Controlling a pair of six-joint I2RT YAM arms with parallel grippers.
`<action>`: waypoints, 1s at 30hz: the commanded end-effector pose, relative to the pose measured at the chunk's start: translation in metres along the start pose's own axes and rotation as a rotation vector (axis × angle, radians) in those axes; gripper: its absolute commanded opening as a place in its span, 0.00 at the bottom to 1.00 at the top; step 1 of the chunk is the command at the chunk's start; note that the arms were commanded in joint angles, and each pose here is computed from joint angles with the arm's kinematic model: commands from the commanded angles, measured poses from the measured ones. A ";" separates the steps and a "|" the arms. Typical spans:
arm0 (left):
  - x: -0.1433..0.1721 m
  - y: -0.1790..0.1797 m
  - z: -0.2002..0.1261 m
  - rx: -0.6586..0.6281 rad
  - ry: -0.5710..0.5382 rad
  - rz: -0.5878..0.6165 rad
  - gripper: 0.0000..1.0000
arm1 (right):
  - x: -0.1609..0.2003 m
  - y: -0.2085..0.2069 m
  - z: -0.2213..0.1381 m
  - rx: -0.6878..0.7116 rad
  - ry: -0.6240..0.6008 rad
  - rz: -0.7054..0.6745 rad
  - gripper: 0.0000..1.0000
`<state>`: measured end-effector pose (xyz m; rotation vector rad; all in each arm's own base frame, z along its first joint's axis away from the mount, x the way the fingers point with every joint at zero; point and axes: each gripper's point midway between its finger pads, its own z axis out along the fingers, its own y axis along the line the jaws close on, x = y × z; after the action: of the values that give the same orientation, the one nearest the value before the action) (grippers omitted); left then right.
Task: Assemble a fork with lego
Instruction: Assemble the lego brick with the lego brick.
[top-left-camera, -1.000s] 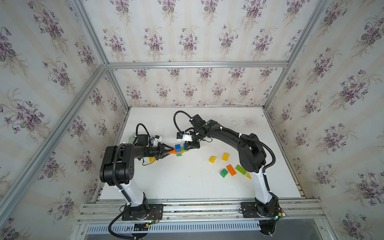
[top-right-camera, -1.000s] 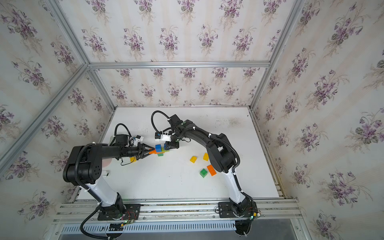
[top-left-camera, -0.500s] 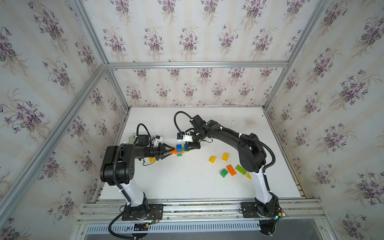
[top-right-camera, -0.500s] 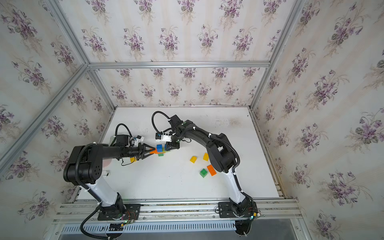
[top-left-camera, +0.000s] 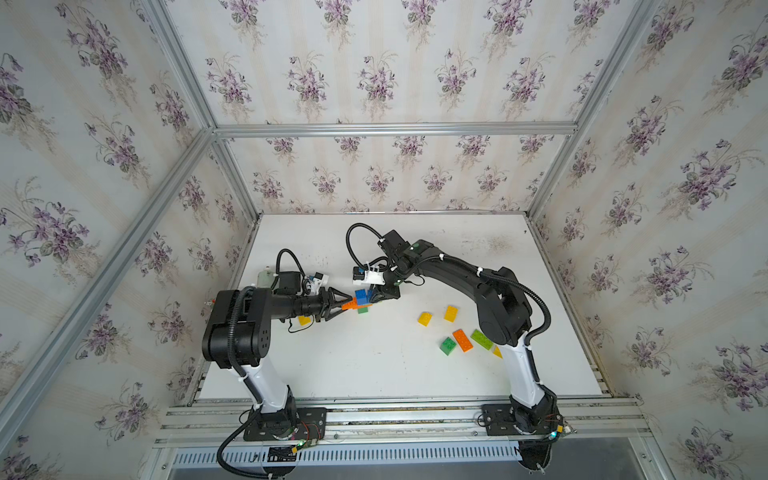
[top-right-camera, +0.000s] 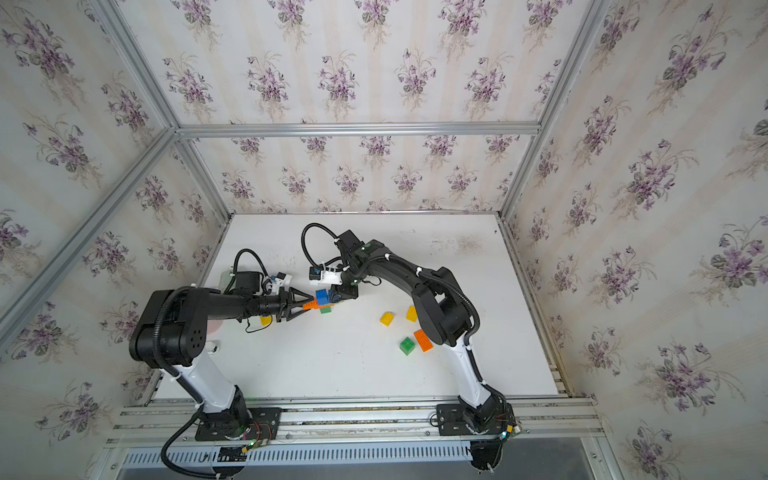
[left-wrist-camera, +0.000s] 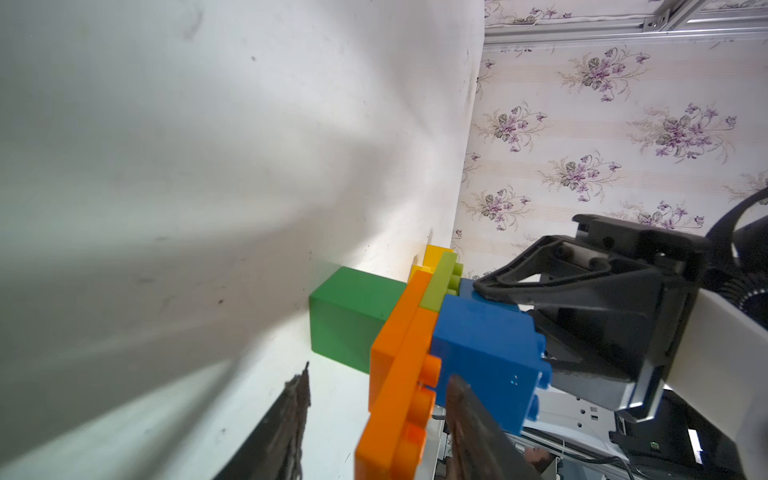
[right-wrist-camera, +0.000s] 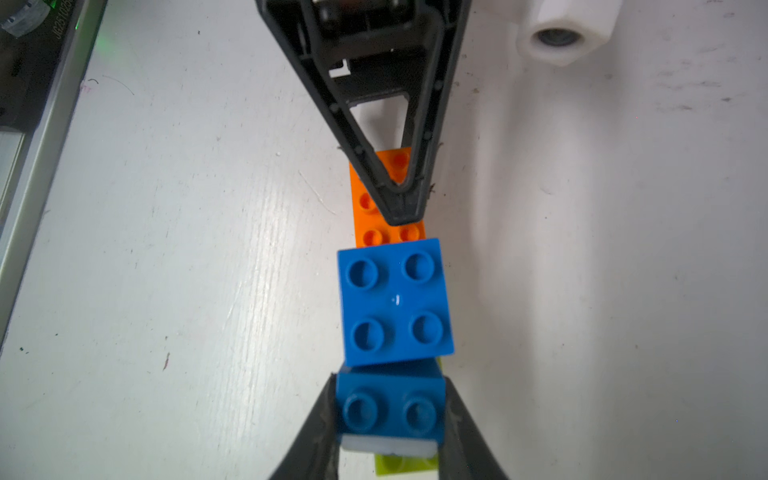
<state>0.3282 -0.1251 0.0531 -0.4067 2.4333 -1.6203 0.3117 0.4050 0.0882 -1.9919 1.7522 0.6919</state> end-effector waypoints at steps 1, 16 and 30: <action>-0.004 -0.012 -0.002 0.025 -0.010 0.044 0.56 | 0.003 0.006 0.005 -0.032 0.002 0.002 0.16; 0.007 0.003 0.014 -0.003 0.046 0.026 0.56 | -0.004 0.006 0.001 -0.029 -0.007 0.000 0.15; 0.010 0.010 0.015 -0.023 0.055 0.015 0.47 | 0.003 -0.006 -0.026 0.014 -0.002 -0.034 0.16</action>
<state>0.3226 -0.1405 0.0457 -0.3429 2.4619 -1.6695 0.3208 0.3939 0.0982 -1.9854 1.7494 0.6696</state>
